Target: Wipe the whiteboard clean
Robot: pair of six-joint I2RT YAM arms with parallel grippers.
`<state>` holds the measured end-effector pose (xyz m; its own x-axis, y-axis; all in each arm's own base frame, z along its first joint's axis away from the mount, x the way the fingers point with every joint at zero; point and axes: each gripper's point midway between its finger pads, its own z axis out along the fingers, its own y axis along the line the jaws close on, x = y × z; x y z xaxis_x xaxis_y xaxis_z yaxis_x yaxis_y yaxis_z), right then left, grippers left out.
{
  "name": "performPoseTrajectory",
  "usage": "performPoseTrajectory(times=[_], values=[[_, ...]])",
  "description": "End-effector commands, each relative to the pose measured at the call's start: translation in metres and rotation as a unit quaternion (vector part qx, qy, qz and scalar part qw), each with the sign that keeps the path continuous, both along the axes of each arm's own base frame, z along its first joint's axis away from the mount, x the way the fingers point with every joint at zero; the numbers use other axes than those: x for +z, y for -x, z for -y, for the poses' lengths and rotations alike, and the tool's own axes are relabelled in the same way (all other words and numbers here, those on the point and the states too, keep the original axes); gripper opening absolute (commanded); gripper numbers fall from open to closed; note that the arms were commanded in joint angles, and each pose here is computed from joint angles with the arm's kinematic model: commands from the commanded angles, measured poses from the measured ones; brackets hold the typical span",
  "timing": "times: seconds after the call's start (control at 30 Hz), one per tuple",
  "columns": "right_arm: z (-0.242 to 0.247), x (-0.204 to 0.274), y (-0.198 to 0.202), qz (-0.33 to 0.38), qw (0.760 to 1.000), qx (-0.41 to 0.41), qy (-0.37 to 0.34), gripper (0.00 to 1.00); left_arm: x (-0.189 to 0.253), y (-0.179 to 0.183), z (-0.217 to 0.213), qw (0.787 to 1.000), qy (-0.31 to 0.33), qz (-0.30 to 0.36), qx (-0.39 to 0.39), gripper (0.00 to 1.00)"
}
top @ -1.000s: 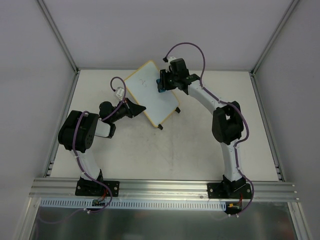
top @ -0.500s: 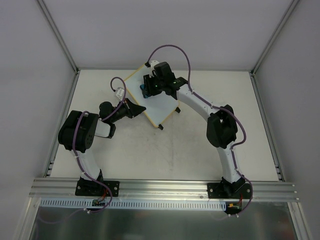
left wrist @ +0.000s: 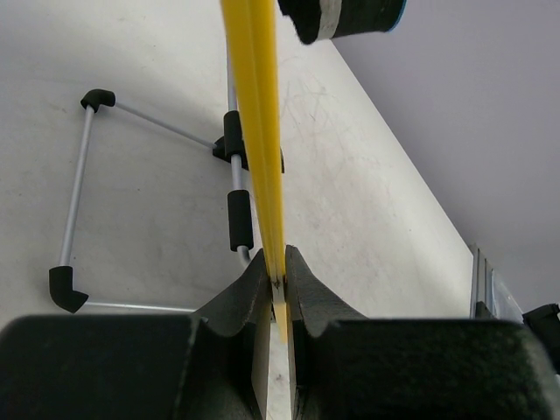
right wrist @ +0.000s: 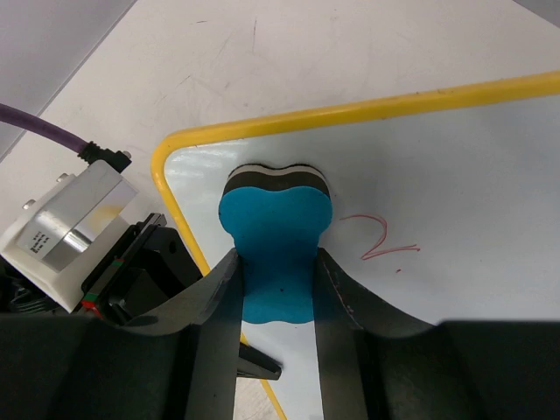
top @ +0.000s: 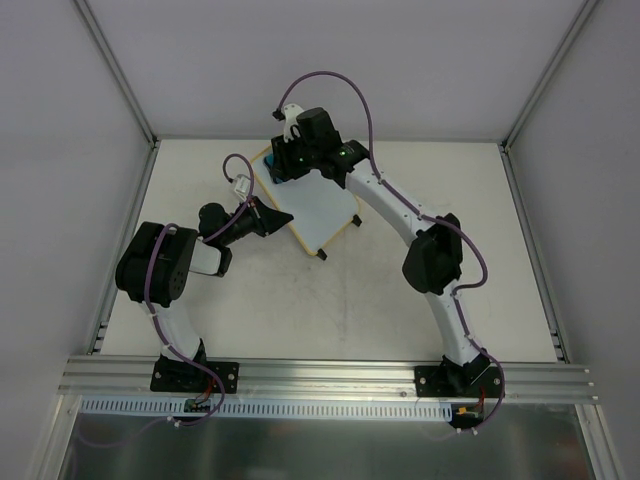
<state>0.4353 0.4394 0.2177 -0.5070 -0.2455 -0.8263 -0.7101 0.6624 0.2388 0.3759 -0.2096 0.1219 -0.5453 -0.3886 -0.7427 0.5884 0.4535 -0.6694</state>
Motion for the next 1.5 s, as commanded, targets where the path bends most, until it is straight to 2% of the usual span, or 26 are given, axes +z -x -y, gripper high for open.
performPoseTrajectory(times=[0.0, 0.33, 0.87, 1.2, 1.47], values=[[-0.002, 0.008, 0.001, 0.005, 1.000, 0.023, 0.003, 0.00, 0.053, 0.024, 0.018, 0.982, 0.002, 0.178, -0.067, 0.00], [0.024, -0.025, -0.023, -0.004, 0.999, -0.021, 0.043, 0.00, 0.055, 0.024, 0.019, 0.981, 0.000, 0.181, -0.067, 0.00], [0.089, -0.039, -0.081, -0.007, 0.994, -0.095, 0.056, 0.00, 0.056, 0.024, 0.019, 0.981, -0.005, 0.183, -0.067, 0.00], [0.067, -0.034, -0.058, -0.010, 0.997, -0.061, 0.051, 0.00, 0.055, 0.023, 0.019, 0.981, -0.006, 0.182, -0.067, 0.00], [0.028, -0.024, -0.009, -0.011, 0.999, -0.018, 0.038, 0.00, 0.053, 0.021, 0.019, 0.982, -0.007, 0.179, -0.065, 0.00]])
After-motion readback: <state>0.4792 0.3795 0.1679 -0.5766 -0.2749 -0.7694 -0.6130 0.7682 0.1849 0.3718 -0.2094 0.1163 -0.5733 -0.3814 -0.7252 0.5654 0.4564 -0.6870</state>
